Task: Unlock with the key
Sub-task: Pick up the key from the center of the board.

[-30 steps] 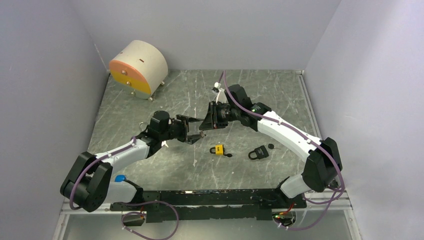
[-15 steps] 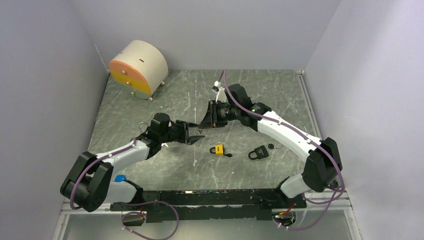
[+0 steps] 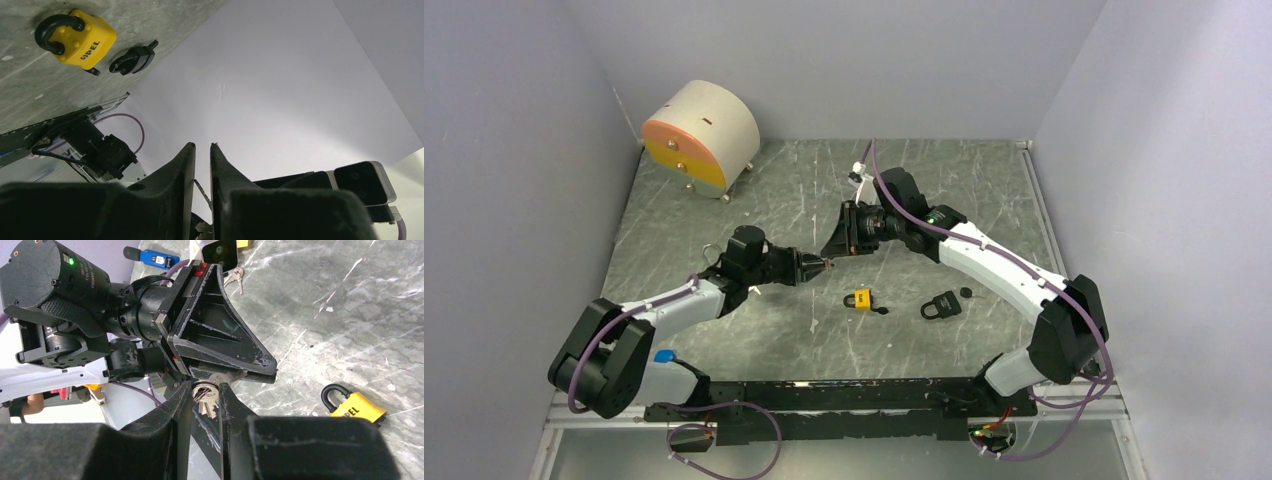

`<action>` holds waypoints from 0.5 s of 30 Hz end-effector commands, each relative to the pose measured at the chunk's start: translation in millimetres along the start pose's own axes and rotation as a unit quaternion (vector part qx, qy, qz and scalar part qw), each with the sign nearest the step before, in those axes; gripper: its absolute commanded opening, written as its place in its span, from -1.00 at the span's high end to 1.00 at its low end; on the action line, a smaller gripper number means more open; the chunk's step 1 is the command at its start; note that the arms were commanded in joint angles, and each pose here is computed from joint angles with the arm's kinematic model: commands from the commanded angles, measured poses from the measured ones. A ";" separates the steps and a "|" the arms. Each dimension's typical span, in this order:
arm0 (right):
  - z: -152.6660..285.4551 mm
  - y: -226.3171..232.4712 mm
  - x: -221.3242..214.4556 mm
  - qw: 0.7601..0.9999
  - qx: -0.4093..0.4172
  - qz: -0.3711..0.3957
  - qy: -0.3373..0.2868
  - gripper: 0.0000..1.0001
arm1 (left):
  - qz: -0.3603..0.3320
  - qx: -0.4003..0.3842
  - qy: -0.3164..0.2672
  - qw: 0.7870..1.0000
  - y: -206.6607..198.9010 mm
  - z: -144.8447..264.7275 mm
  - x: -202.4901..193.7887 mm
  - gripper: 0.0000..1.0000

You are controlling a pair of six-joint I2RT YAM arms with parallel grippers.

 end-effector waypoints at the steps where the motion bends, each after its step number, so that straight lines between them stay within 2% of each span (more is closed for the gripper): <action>1: 4.7 6.1 5.8 0.999 0.012 0.027 -0.024 0.98 | 0.026 -0.019 0.023 0.999 -14.9 0.2 -12.7 0.66; 7: 7.0 5.6 0.2 0.999 0.018 0.036 -0.021 0.97 | 0.024 -0.027 0.023 0.999 -14.7 0.3 -11.5 0.94; 12: 6.9 4.7 -5.2 0.999 0.025 0.036 -0.013 0.94 | 0.002 -0.037 0.021 0.999 -17.7 1.5 -15.0 0.95; 14: 8.8 6.3 -5.5 0.999 0.029 0.036 -0.015 0.86 | -0.014 -0.044 0.019 0.999 -18.9 2.1 -16.3 0.95; 15: 10.1 7.1 -5.1 0.999 0.030 0.036 -0.017 0.75 | -0.029 -0.053 0.015 0.998 -20.4 2.9 -17.4 0.95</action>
Point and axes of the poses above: each gripper's point midway between its finger pads, its own z axis back along the fingers, its own y axis along the line the jaws close on, x = y × z, the point moved 9 cm from there along z, back along the fingers, and after that the axes turned 14 degrees about z, right-handed, at the moved point
